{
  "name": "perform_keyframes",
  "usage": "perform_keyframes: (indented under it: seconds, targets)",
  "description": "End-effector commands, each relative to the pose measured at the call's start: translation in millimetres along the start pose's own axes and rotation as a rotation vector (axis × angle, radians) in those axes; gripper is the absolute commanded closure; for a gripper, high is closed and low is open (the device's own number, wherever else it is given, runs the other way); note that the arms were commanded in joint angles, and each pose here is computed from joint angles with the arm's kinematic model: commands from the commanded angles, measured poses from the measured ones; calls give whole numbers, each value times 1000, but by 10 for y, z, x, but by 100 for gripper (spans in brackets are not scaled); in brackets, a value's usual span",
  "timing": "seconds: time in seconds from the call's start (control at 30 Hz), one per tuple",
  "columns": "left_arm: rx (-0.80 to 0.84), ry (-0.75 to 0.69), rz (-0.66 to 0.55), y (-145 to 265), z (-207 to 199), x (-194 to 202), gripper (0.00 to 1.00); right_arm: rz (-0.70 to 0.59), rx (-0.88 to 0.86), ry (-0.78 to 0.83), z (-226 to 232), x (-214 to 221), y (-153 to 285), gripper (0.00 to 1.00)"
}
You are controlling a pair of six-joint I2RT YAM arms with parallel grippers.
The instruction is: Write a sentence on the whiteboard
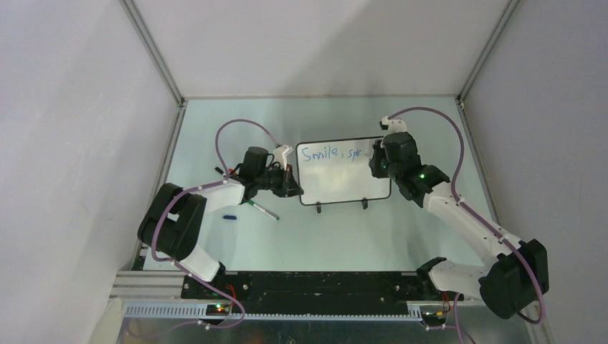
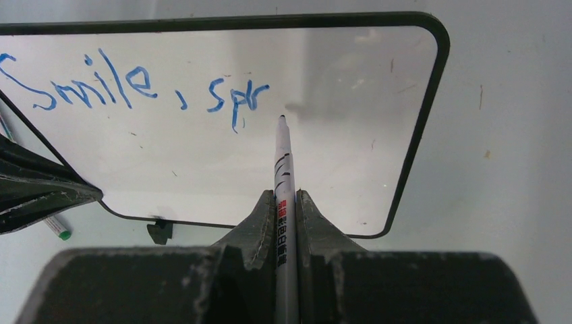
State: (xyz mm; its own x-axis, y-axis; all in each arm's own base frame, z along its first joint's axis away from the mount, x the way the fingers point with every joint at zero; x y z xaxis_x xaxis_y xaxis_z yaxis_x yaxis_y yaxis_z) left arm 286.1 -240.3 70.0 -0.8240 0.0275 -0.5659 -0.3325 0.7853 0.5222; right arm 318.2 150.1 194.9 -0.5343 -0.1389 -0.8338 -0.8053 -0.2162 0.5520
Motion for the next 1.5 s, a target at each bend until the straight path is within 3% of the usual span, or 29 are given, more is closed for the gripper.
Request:
perform_keyframes:
  seconds: [0.0,1.47]
  targets:
    - [-21,-73,-30,47,-26,-80,100,-121,11,-37,-22,-250,141,100]
    - [14,-64,-19,60,-24,-112,100,-144,-9,-40,35,-240,25,100]
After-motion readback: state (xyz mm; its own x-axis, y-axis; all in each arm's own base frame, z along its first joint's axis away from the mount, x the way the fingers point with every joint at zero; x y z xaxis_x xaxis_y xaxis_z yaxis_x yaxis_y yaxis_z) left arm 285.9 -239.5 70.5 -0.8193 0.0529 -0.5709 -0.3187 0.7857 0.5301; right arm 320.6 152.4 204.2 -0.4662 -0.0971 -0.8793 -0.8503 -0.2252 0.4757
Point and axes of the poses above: each gripper's point midway between its finger pads, its own y axis back along the fingers, its own z axis along the line the jaws close on, x = y × z, the point moved 1 cm from there along y, back along the fingers, and after that the axes turned 10 degrees about y, right-handed, at the moved point
